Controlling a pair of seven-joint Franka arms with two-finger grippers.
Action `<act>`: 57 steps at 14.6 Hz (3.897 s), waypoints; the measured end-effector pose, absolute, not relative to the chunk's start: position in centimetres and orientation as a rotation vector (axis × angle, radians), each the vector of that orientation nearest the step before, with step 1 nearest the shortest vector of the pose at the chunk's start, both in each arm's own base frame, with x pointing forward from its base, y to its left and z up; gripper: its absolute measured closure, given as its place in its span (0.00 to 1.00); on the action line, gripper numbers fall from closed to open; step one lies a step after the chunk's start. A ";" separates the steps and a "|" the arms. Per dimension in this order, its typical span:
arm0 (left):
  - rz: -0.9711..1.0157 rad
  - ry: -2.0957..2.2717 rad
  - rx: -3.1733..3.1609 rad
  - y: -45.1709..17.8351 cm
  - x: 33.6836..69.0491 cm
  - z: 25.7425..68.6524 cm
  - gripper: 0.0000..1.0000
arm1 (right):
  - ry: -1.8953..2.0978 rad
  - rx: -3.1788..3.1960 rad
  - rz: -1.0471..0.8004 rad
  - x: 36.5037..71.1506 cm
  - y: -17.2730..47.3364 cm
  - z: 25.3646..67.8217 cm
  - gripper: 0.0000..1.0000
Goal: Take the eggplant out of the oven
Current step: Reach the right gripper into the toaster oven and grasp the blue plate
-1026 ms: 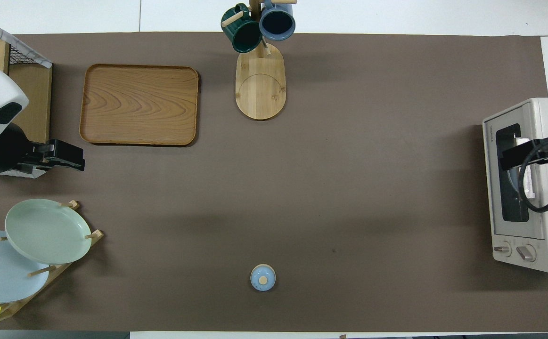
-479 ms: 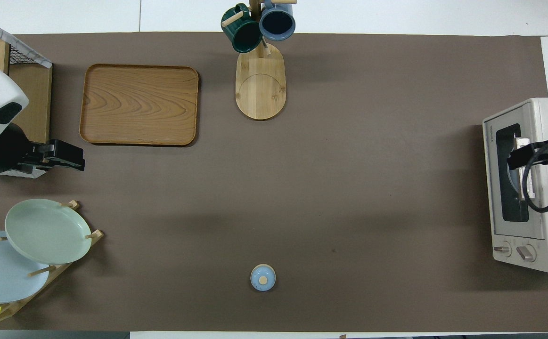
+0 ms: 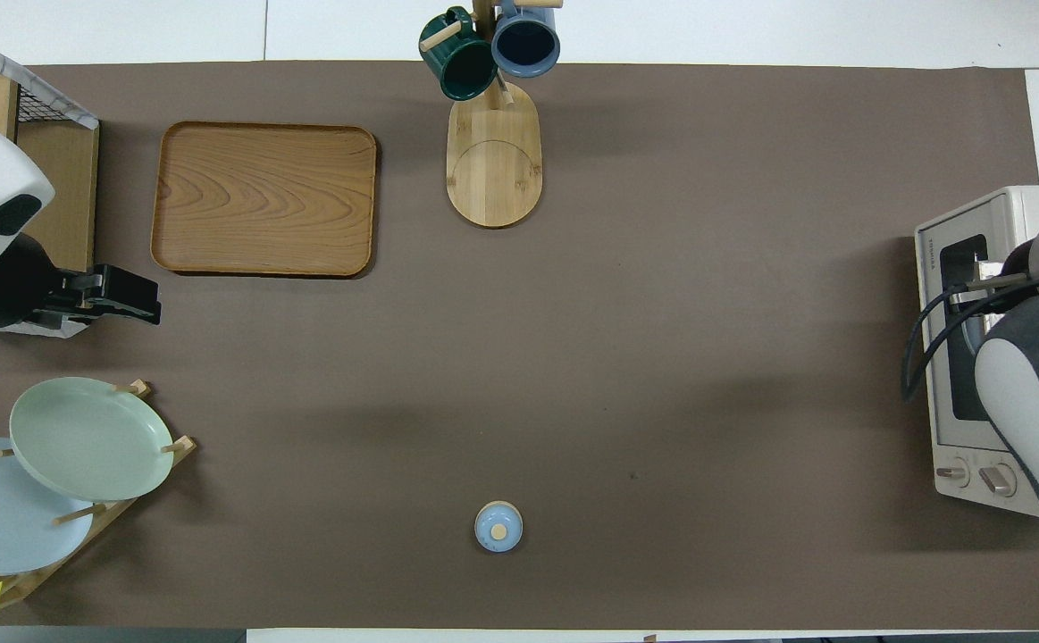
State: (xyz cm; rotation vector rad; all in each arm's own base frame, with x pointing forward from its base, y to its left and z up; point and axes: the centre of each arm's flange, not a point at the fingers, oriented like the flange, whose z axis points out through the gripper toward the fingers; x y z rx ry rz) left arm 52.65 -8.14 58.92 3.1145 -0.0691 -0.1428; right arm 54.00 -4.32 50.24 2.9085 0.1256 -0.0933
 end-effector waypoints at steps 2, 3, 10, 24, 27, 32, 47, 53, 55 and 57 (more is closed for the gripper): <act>-0.143 -0.069 3.114 -8.1 52.6 58.9 0.00 | 0.144 2.857 -0.124 54.1 -4.7 49.1 0.99; -0.143 -0.069 3.114 -8.1 52.6 58.9 0.00 | 0.152 2.840 -0.136 54.1 -4.9 48.7 0.99; -0.143 -0.069 3.114 -8.1 52.6 58.9 0.00 | 0.147 2.821 -0.203 53.2 -6.2 46.5 0.99; -0.143 -0.069 3.114 -8.1 52.6 58.9 0.00 | 0.243 2.998 -0.108 53.4 0.4 39.5 0.99; -0.143 -0.069 3.114 -8.1 52.6 58.9 0.00 | 0.267 3.002 -0.048 53.9 1.1 38.1 0.99; -0.143 -0.069 3.114 -8.1 52.6 58.9 0.00 | 0.253 3.040 -0.032 54.2 2.0 34.6 0.99; -0.142 -0.069 3.114 -8.1 52.6 58.9 0.00 | 0.098 3.138 -0.127 56.5 2.6 37.0 0.39; -0.142 -0.076 3.115 -8.4 52.6 58.9 0.00 | 0.089 3.044 -0.186 55.9 -2.3 38.8 0.38; -0.143 -0.076 3.115 -8.4 52.6 58.9 0.00 | 0.084 3.047 -0.209 55.4 -4.2 38.3 0.38; -0.143 -0.076 3.115 -8.4 52.6 58.9 0.00 | 0.068 3.050 -0.232 54.9 -5.8 37.6 0.40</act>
